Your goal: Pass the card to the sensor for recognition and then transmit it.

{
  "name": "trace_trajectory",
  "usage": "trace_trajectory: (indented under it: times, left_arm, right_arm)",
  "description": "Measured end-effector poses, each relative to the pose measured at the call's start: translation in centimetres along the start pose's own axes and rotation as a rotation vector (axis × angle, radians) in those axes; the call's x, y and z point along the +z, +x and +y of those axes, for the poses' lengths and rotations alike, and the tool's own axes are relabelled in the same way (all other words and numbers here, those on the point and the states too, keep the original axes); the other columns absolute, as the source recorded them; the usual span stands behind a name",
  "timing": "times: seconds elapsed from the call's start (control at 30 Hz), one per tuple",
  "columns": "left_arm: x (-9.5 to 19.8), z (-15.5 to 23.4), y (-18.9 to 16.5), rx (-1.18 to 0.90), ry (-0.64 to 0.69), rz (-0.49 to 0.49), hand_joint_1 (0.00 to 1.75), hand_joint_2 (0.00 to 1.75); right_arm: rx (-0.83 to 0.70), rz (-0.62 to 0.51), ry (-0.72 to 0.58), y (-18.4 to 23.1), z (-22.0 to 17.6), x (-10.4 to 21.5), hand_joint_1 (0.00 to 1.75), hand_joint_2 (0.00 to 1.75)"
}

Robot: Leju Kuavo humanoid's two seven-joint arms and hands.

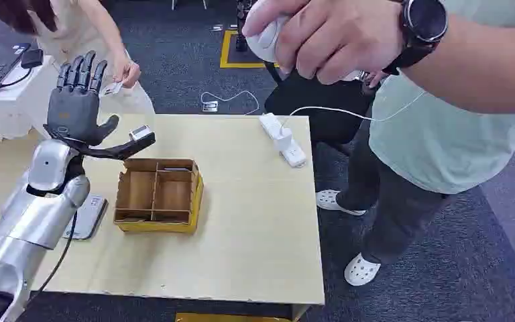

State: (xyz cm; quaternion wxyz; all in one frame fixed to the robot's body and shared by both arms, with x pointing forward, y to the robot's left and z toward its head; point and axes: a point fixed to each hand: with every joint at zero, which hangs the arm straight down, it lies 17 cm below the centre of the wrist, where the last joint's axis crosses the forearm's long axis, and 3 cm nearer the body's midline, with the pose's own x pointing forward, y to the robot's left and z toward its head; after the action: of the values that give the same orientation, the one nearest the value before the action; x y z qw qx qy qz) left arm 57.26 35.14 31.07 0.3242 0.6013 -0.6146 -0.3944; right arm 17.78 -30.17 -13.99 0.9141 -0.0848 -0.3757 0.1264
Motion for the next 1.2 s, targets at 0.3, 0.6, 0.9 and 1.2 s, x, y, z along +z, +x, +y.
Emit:
trace_trajectory:
  times: [0.3,0.6,0.9,1.2]
  left_arm:
    - [0.0,-1.9,-2.2,-0.067,-0.054,0.078,0.02,1.75]
    - [0.4,-2.9,-2.8,-0.078,-0.078,0.092,0.02,1.75]
    - [0.6,-3.1,-2.9,-0.077,-0.079,0.091,0.02,1.75]
    - [0.7,-3.7,-2.7,-0.054,-0.105,0.079,0.02,1.75]
  right_arm:
    - [-0.002,0.023,-0.009,-0.7,0.3,0.3,0.00,1.75]
    - [0.015,0.027,0.002,-0.9,0.6,0.4,0.00,1.75]
    - [0.029,0.028,0.002,-1.0,0.5,0.4,0.00,1.75]
    - [0.032,0.029,0.001,-1.0,0.4,0.4,0.00,1.75]
